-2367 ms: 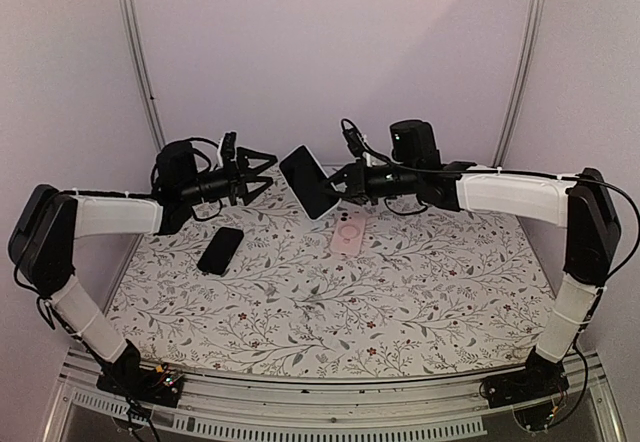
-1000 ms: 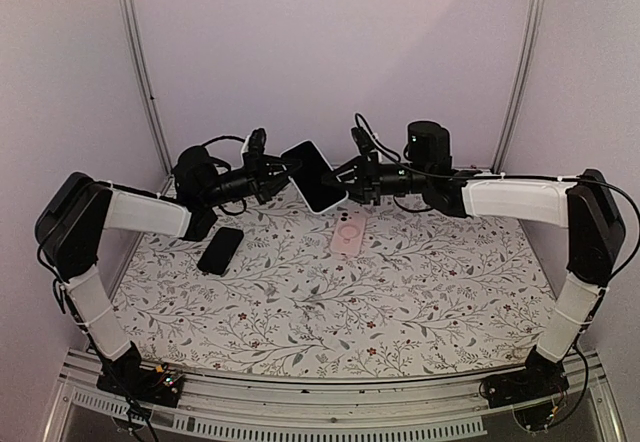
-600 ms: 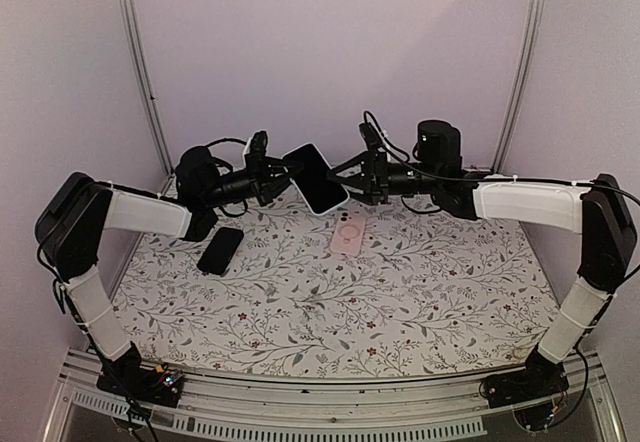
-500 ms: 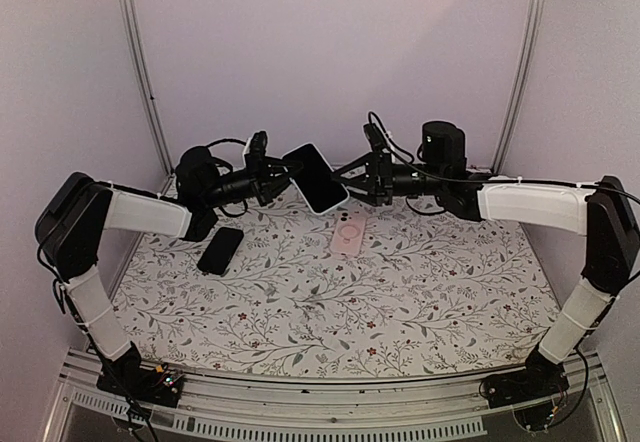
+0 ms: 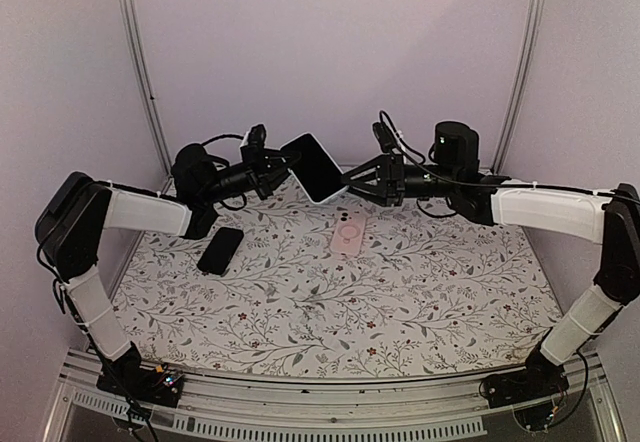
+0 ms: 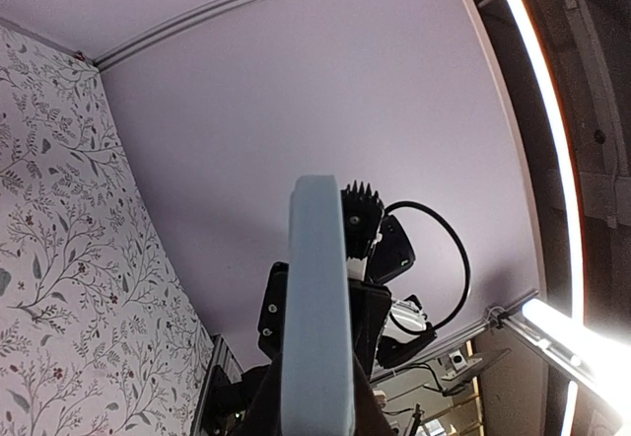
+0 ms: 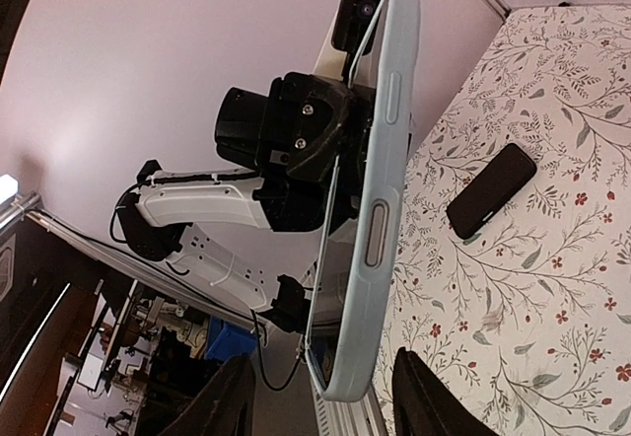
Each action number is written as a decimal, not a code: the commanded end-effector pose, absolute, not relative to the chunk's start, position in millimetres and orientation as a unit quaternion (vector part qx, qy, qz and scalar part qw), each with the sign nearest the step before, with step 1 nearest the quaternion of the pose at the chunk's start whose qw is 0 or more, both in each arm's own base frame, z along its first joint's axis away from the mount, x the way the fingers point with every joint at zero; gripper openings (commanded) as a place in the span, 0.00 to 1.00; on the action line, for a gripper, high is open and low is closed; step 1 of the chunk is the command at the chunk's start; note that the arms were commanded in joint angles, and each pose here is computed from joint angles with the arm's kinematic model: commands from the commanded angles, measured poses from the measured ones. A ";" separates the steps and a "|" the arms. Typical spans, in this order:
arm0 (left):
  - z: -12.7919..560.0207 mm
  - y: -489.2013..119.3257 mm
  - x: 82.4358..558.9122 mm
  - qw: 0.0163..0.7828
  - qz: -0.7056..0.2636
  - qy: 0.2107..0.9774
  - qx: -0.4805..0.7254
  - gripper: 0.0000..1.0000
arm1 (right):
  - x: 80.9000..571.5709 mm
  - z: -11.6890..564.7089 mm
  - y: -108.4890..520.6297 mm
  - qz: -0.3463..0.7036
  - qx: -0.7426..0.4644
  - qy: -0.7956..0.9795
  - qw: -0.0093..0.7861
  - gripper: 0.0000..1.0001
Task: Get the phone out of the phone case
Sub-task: Remove the bottom right corner of the phone case from the phone.
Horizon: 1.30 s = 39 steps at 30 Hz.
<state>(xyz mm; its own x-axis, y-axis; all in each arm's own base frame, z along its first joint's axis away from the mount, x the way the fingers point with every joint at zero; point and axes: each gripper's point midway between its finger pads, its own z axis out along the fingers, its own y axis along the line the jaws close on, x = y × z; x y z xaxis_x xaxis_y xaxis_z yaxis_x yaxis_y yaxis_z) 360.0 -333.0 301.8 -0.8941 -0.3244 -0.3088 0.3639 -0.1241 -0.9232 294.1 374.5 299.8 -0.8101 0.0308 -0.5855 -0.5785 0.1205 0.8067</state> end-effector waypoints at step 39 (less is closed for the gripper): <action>366.7 -334.3 335.1 0.253 -0.802 0.536 0.074 0.00 | 283.7 331.8 357.4 0.658 -0.202 0.675 0.265 0.33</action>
<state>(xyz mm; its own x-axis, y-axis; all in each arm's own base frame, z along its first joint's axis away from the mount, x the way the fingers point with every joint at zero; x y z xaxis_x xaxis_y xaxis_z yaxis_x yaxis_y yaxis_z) 346.7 -335.2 337.6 -0.8940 -0.3137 -0.3198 0.3990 -0.2330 -0.8869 280.8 365.0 321.6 -0.7883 0.0386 -0.6140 -0.6122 0.0499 0.7891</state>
